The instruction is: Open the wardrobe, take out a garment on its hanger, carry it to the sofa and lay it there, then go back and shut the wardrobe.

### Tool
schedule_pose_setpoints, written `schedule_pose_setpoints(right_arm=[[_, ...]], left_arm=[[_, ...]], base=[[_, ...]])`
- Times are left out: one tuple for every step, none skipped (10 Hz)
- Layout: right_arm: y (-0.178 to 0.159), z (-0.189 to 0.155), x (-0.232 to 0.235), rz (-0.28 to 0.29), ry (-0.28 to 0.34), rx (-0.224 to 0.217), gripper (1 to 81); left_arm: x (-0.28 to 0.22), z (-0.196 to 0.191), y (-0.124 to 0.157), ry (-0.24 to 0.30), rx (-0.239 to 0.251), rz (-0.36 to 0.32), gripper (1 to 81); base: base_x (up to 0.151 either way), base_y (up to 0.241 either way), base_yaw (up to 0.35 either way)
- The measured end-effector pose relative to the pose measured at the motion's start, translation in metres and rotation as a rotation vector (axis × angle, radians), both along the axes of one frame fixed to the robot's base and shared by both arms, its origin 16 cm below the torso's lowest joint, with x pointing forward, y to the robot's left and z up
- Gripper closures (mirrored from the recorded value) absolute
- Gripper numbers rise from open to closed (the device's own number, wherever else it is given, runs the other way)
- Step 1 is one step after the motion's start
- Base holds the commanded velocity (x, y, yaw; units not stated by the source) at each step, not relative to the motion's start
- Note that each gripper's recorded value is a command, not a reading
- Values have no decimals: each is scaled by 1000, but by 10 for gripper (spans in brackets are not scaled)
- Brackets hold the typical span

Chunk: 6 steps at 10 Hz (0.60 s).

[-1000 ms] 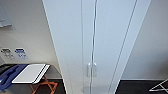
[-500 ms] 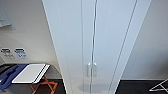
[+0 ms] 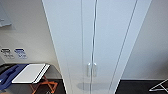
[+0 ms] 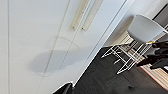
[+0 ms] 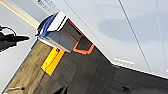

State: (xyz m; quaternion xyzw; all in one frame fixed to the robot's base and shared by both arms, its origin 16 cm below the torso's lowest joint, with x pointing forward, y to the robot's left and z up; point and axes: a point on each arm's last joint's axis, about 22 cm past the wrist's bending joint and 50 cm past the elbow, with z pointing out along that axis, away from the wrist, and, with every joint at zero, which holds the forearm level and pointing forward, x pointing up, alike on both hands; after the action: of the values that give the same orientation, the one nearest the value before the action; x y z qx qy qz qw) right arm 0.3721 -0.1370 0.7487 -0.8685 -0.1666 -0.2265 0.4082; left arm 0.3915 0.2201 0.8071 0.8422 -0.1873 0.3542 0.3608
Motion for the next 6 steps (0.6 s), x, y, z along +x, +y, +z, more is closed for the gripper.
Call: schedule_pose_setpoints(right_arm=[[-1, 7, 9, 1, -19, 0, 10], [-1, 13, 16, 1, -33, 0, 10], [-5, 22, 28, 1, -61, -5, 10], [-8, 29, 38, 0, -82, -9, 10], [-7, 37, 48, 1, -105, -10, 10], [-6, 47, 59, 3, -128, -8, 10]], left_arm=[[6, 5, 7, -9, 8, 8, 10], [11, 10, 13, -22, 15, 14, 10], [15, 14, 15, -31, 16, 16, 10], [19, 18, 14, -38, 15, 15, 10], [27, 25, 13, -54, 14, 13, 10], [35, 32, 10, -68, 7, 14, 10]], base=[[0, 0, 0], [0, 0, 0], [0, 0, 0], [0, 0, 0], [0, 0, 0], [0, 0, 0]])
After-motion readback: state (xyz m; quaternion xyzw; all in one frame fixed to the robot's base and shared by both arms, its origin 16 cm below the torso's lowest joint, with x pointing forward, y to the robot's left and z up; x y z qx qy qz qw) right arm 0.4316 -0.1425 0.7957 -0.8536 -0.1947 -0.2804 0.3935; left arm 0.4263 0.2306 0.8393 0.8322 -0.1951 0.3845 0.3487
